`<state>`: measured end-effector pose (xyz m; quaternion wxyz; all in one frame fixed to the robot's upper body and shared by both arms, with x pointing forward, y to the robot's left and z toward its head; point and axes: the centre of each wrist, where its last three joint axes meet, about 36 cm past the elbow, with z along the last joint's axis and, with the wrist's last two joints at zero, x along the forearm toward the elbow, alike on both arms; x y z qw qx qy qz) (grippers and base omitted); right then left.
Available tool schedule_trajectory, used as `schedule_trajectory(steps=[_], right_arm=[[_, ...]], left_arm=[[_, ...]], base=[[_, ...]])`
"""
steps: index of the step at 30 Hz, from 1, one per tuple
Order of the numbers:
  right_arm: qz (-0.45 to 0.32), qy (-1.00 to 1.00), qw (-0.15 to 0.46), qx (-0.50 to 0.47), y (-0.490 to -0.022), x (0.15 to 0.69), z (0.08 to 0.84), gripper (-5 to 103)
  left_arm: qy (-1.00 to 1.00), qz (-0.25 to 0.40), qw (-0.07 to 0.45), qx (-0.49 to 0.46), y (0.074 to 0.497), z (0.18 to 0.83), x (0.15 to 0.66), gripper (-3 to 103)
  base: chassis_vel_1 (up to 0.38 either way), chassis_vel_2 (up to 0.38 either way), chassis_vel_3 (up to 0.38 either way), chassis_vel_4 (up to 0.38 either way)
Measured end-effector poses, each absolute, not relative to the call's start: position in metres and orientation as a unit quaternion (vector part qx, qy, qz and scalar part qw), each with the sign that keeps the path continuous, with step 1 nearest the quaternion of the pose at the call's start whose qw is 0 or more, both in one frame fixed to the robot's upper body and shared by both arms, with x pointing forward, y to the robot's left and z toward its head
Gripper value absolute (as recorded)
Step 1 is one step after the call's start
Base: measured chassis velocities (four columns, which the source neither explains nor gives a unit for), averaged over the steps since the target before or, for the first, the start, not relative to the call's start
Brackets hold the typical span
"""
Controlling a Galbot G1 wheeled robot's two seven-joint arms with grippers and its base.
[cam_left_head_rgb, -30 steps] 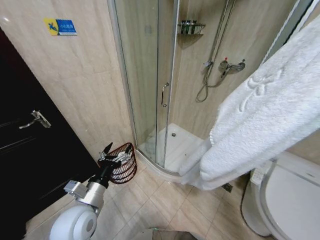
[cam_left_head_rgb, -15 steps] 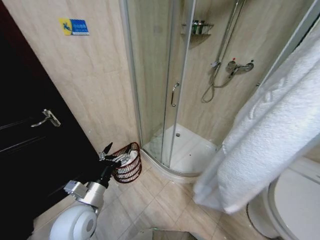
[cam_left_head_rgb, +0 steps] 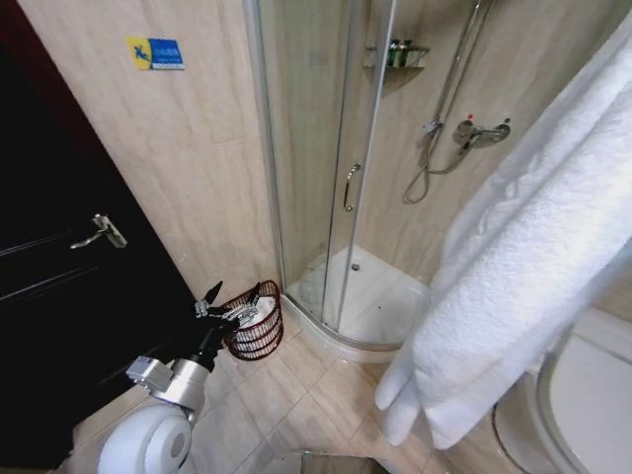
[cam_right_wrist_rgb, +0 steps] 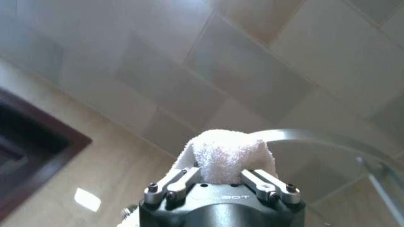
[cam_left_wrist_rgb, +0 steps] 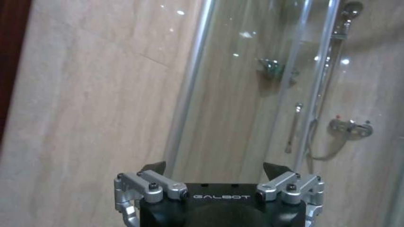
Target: Discard the used towel into the hamper.
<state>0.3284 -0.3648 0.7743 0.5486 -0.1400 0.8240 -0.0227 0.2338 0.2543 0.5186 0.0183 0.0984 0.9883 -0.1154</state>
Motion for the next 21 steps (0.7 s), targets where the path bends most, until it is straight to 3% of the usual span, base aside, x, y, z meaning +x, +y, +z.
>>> schedule_trajectory(steps=[21], right_arm=[[0.019,0.799,0.578,-0.165,-0.347,0.339,0.787,12]], left_arm=[[0.988,-0.115,0.018,0.098,0.254,0.519,0.234,100]], base=[[0.091,0.093,0.084,0.092]])
